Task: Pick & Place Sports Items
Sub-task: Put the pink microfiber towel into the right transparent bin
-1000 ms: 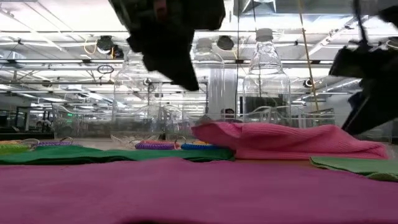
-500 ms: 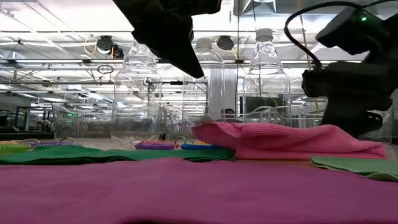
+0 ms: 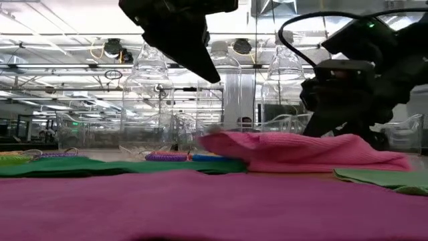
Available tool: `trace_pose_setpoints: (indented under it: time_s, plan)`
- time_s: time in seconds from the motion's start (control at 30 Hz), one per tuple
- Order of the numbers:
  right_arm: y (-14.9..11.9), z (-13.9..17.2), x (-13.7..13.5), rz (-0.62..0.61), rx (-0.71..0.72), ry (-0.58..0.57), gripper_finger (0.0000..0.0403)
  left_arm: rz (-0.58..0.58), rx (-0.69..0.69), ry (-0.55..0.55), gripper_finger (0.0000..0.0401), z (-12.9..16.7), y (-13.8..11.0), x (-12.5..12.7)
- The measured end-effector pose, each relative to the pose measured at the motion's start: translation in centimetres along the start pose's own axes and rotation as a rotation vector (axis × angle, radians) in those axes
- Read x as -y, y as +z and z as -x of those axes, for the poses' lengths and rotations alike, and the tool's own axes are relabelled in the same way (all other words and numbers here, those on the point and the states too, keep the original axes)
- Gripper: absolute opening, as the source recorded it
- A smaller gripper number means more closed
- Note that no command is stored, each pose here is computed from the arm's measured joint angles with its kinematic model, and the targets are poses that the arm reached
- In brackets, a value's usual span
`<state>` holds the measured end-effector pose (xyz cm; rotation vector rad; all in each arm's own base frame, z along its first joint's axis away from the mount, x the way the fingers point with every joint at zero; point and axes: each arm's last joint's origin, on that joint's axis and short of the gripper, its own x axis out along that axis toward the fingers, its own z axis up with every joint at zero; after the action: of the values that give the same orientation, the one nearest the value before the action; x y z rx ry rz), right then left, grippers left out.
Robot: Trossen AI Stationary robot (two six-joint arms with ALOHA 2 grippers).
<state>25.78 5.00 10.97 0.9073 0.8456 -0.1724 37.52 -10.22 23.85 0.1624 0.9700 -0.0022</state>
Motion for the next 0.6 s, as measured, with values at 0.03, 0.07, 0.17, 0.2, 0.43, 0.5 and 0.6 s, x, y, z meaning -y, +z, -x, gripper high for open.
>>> trace_pose_setpoints:
  time_s: [0.03,0.07,0.17,0.2,0.43,0.5,0.6]
  plan:
    - [0.0,0.0,0.1,-0.001,0.001,-0.004,0.0261,0.0,-0.001,0.0,0.001,0.0,0.0,0.0]
    - [-0.1,0.0,0.2,-0.002,-0.002,-0.008,0.0252,0.0,0.0,0.0,0.0012,0.0,0.0,0.0]
    - [-0.4,0.2,0.7,-0.006,-0.008,-0.022,0.0216,0.0,0.0,0.0,0.0013,0.0,0.0,0.0]
    - [-0.5,0.3,0.8,-0.008,-0.007,-0.022,0.0202,0.0,0.0,0.0,0.001,0.0,0.0,0.0]
    - [-1.3,2.1,1.8,-0.044,-0.007,-0.005,0.0107,0.002,0.004,-0.001,0.0011,0.0,0.0,0.0]
    - [-1.6,2.7,2.2,-0.06,-0.006,-0.001,0.0082,0.003,0.006,-0.001,0.0014,0.0,0.1,0.0]
    - [-2.0,3.6,2.6,-0.072,0.015,0.012,0.005,0.01,0.007,-0.001,0.0009,0.0,0.1,0.0]
